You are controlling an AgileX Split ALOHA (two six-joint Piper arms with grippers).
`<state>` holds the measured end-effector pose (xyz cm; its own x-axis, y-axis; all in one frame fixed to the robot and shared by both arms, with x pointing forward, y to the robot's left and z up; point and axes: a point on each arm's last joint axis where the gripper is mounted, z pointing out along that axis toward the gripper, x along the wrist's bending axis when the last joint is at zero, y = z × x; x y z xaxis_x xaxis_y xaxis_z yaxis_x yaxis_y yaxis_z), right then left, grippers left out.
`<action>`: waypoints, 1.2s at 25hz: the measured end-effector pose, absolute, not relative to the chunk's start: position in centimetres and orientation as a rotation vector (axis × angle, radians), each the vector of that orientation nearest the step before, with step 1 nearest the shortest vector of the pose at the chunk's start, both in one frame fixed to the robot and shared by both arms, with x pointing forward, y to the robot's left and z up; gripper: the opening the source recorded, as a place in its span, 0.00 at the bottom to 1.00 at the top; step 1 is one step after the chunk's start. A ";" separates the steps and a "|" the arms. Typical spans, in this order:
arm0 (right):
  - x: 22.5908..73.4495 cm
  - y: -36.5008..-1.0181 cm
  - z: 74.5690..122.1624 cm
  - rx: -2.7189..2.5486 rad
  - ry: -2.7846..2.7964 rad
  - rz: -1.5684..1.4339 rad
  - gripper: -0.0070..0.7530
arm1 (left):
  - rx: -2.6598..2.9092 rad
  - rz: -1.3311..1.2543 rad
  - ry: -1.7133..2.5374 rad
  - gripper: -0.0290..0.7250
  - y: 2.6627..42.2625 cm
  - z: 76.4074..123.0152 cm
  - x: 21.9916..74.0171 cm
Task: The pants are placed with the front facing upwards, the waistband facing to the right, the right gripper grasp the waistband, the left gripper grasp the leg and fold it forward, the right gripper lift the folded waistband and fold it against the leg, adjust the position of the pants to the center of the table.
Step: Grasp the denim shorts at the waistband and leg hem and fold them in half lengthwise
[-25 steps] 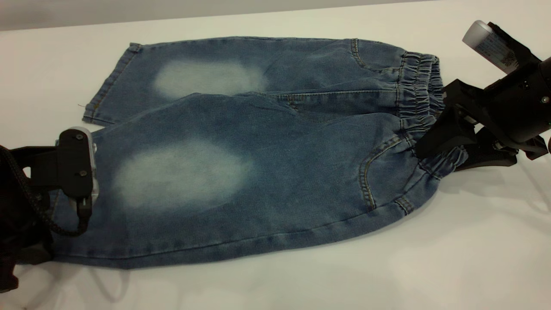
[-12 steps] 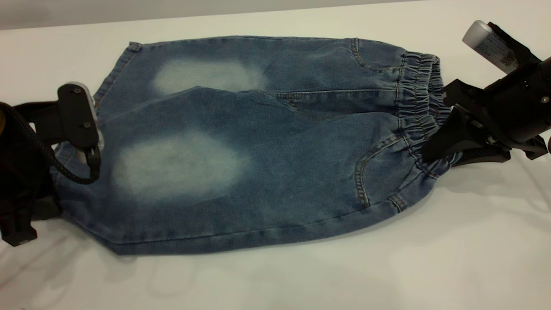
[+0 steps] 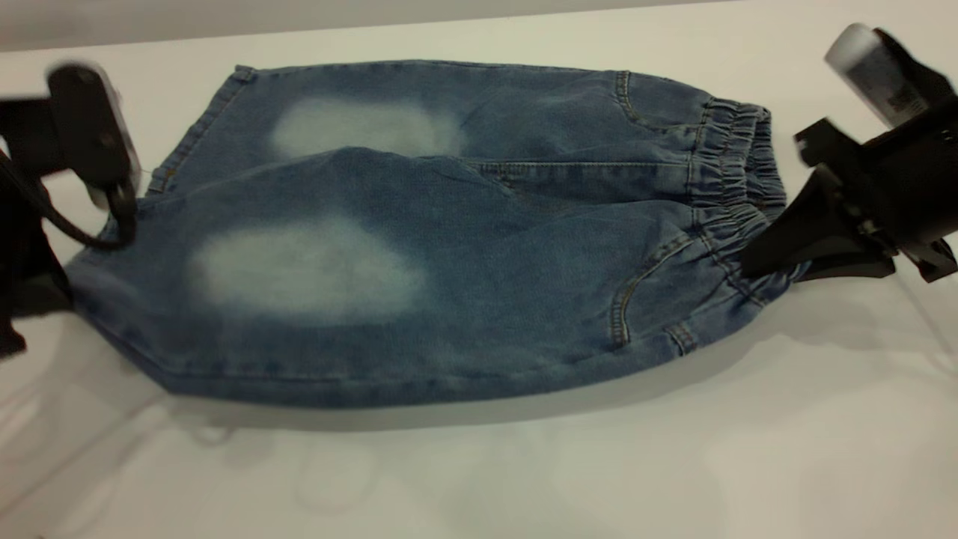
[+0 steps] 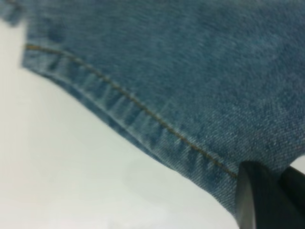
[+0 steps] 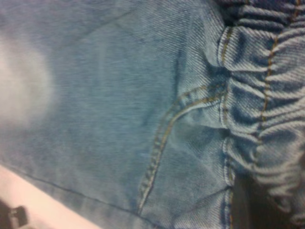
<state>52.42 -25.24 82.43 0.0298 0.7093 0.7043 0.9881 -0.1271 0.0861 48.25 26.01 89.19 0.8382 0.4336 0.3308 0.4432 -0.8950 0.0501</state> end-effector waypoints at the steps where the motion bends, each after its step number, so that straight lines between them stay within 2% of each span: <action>1: 52.3 -25.3 82.7 -1.876 -1.704 -0.879 0.06 | -2.984 -0.550 -0.716 0.11 26.0 89.7 48.2; 11: 49.2 -24.9 86.0 -1.868 -1.697 -0.925 0.06 | -2.998 -0.684 -0.848 0.11 25.9 92.7 47.6; 20: 46.4 -24.7 88.0 -1.894 -1.661 -0.941 0.06 | -3.041 -0.662 -0.649 0.11 23.3 92.9 46.7; 26: 47.7 -24.8 88.5 -1.929 -1.633 -0.989 0.06 | -3.144 -0.928 -0.518 0.11 22.1 94.1 48.5; 30: 48.8 -24.9 89.1 -1.945 -1.625 -1.024 0.06 | -3.146 -1.122 -0.577 0.11 22.7 95.9 50.8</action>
